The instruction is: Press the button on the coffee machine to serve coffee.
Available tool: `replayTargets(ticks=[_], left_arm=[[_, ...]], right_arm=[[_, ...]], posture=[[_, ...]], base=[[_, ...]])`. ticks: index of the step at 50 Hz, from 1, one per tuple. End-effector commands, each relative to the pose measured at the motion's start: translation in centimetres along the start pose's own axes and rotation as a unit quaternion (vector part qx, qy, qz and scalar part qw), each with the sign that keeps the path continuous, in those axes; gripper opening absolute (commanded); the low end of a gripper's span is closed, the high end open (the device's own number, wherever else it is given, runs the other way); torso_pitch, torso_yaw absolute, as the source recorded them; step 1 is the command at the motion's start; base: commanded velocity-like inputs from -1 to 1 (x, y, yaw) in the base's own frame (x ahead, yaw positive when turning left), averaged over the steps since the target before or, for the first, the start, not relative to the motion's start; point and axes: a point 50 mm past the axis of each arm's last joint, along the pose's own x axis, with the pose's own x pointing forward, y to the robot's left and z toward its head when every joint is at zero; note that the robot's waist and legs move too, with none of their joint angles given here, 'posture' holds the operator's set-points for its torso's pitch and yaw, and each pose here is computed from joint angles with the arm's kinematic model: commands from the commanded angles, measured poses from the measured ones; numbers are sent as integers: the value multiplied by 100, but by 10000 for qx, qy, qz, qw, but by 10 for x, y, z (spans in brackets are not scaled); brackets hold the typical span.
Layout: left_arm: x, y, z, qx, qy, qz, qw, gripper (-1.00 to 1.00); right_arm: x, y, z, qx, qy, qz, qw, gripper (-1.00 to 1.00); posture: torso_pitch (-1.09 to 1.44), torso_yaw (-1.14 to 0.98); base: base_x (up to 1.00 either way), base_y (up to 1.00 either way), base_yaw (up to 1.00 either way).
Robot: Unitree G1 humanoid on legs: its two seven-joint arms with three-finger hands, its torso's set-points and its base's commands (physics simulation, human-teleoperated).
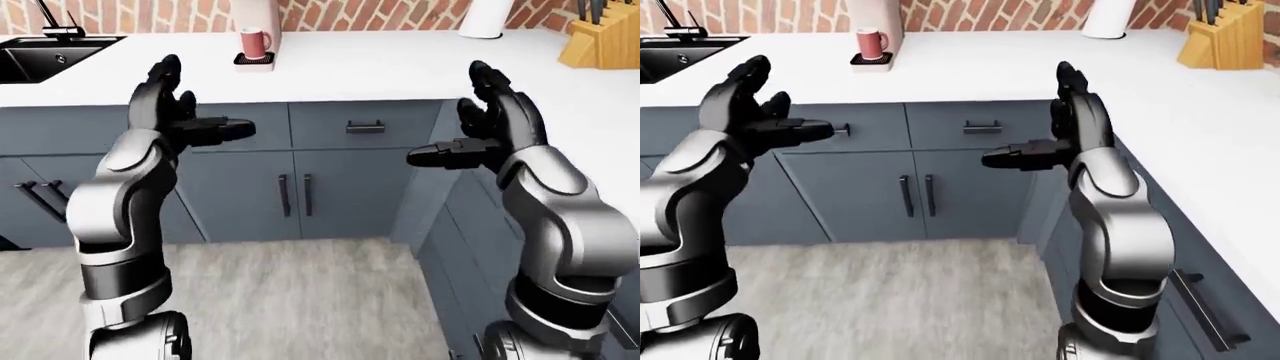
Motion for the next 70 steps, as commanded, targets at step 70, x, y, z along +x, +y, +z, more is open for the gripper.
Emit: replayTargets(ticks=[70], left_arm=[[51, 27, 124, -227, -722, 366, 9965, 100]], right_arm=[[47, -24, 153, -166, -775, 126, 9968, 100]], posture=[[0, 0]], base=[[3, 2, 0]])
